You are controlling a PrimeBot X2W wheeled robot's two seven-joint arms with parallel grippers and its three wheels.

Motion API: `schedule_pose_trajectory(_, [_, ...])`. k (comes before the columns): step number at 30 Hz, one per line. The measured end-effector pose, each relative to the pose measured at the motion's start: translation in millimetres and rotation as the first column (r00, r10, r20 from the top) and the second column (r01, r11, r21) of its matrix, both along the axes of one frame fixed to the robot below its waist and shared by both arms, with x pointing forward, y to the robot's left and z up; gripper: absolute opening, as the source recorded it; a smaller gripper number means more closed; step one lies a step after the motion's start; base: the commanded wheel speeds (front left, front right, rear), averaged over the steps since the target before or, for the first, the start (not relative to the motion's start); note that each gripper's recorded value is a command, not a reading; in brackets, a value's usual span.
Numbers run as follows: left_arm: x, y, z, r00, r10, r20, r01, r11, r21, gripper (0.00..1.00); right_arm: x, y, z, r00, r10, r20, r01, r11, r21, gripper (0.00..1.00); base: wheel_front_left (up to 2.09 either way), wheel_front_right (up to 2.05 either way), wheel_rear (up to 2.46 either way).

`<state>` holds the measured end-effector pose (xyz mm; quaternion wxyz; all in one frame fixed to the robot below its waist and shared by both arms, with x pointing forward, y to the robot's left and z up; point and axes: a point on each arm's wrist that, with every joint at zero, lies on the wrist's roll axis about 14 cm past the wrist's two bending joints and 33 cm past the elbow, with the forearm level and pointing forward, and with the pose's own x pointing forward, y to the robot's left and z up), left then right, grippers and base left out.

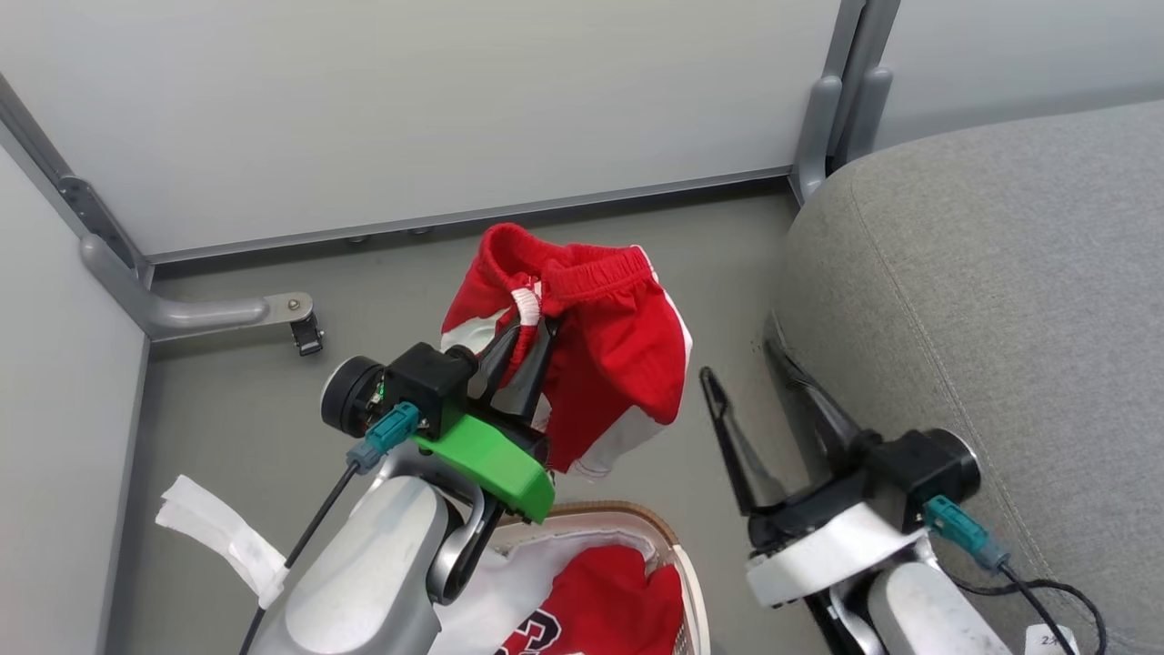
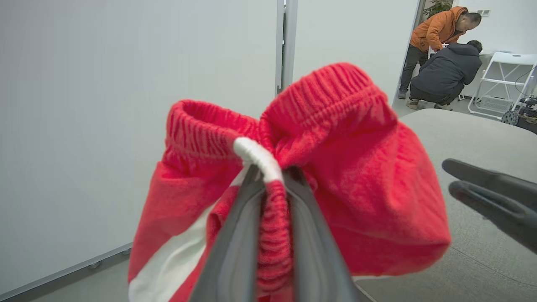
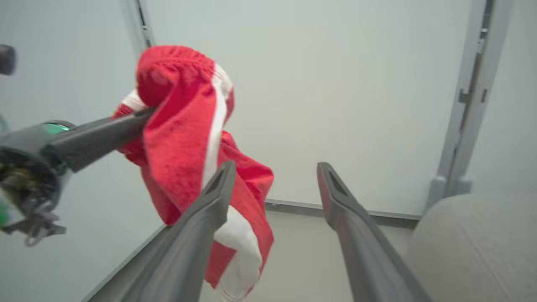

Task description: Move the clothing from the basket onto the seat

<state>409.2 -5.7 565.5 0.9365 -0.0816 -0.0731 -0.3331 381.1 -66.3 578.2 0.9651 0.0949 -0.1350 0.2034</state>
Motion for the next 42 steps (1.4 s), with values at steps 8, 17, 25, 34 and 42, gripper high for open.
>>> schedule_pose_trajectory(8, [-5.5, -6.8, -2.7, 1.000, -0.015, -0.011, 0.015, 1.000, -0.006, 0.00, -11.5, 43.9, 7.8, 0.990, 0.131, 0.051, -0.126, 0.988, -0.084, 1.00, 0.00, 0.00, 0.00])
schedule_pose_trajectory(17, [-13.9, -12.6, -6.0, 0.999, -0.040, -0.024, 0.039, 0.999, -0.013, 0.00, 8.4, 73.1, -24.8, 0.974, 0.218, -0.058, -0.224, 0.965, -0.135, 1.00, 0.00, 0.00, 0.00])
schedule_pose_trajectory(25, [-20.1, -10.0, -11.3, 0.998, -0.038, -0.048, 0.037, 0.999, -0.021, 0.00, 18.0, 93.6, -28.6, 0.958, 0.276, -0.082, -0.285, 0.950, -0.129, 0.00, 0.00, 0.00, 0.00])
schedule_pose_trajectory(34, [-10.7, -4.8, -8.7, 0.999, -0.014, -0.035, 0.013, 1.000, -0.026, 1.00, 25.9, 70.8, -22.7, 0.976, 0.208, -0.068, -0.214, 0.971, -0.105, 0.00, 0.00, 0.00, 0.00])
schedule_pose_trajectory(42, [-17.0, -37.9, -22.4, 0.992, -0.110, -0.058, 0.109, 0.994, -0.011, 1.00, 19.4, 15.8, -21.7, 0.997, 0.051, -0.064, -0.056, 0.994, -0.090, 0.00, 0.00, 0.00, 0.00])
